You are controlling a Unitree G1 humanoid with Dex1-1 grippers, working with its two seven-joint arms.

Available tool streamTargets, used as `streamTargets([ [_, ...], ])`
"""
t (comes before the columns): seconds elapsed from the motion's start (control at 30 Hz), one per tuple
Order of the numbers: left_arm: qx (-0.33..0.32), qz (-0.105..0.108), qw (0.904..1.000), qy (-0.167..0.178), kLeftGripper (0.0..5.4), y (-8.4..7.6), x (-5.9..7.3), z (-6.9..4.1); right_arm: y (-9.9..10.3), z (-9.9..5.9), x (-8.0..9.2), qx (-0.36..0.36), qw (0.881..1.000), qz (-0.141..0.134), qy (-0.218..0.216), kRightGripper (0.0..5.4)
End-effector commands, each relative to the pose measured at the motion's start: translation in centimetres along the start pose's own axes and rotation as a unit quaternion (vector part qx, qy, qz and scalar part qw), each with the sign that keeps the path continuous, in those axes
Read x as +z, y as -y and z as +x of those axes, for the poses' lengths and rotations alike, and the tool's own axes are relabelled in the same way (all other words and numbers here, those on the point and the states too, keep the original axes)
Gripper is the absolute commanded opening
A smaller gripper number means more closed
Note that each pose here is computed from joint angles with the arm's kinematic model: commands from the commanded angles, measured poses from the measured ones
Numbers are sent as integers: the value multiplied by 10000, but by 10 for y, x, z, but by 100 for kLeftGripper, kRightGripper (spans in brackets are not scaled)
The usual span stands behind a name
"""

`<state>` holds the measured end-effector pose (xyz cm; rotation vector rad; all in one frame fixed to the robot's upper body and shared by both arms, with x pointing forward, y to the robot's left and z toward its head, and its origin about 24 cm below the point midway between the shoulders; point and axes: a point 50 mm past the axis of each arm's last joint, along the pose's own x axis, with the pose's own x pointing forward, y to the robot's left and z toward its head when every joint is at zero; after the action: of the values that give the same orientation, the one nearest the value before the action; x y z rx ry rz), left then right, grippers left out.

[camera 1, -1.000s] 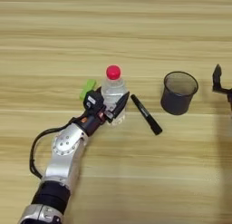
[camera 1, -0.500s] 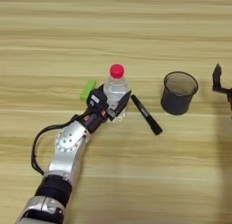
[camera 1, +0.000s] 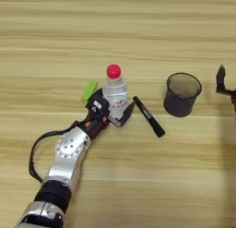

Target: Move the objects on the table

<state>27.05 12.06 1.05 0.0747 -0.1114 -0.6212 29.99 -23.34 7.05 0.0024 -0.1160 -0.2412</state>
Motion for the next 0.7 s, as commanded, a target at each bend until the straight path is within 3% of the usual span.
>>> streamTargets([
  [0.03, -10, 21, 10000, -89, 537, 0, -2, -1, 0, 1, 2, 2, 10000, 0, 45, 540],
  [0.4, 17, 176, 9998, 18, 537, -2, 5, -13, 0, 3, 1, -16, 10000, -2, 33, 540],
  [0.7, -135, 281, 9993, -202, 537, -1, 4, -42, 0, 5, 1, -36, 10000, 3, 59, 540],
])
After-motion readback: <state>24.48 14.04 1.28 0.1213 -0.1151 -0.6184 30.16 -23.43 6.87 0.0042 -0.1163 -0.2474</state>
